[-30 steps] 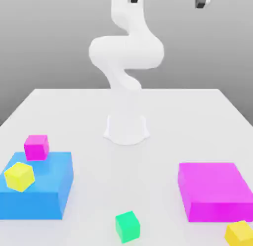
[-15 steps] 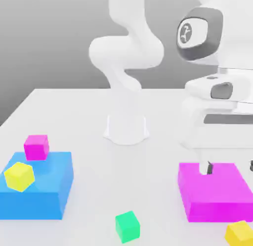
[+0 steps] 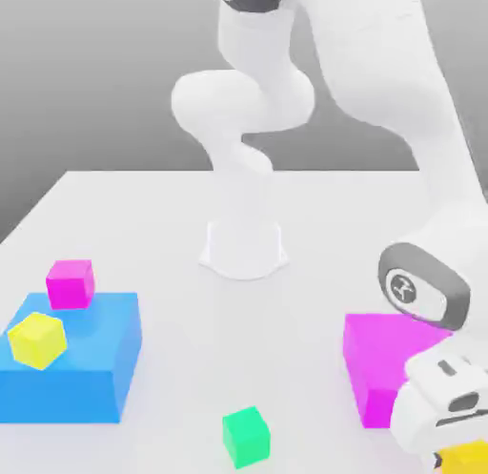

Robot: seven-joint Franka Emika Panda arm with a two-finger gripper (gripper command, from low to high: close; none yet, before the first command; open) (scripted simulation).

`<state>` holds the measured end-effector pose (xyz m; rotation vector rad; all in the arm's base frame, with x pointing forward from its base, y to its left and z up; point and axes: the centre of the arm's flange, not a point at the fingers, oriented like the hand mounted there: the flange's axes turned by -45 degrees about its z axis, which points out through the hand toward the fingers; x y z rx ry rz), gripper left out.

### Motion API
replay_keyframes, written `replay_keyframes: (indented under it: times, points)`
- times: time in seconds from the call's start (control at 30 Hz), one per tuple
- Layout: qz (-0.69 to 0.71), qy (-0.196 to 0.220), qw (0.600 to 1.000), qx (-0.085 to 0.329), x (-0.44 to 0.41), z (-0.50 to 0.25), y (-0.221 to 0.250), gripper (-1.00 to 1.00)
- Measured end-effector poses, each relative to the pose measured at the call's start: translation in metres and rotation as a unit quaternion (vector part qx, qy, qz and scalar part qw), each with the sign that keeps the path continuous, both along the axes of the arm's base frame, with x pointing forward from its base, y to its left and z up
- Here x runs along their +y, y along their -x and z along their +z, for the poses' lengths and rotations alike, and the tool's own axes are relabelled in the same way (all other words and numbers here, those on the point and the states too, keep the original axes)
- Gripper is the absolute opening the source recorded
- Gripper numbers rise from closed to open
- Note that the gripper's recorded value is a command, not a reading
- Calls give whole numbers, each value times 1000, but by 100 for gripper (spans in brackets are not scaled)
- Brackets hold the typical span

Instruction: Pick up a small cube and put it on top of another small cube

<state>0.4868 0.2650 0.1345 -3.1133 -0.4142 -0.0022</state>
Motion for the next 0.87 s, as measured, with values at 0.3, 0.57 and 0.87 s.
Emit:
replay_keyframes:
  times: [0.3,0.57,0.87]
  points:
    - [-33,1,999,1,-23,55,-3,-100]
    - [-332,3,943,2,-219,96,14,-100]
    - [-402,0,915,0,-262,42,28,100]
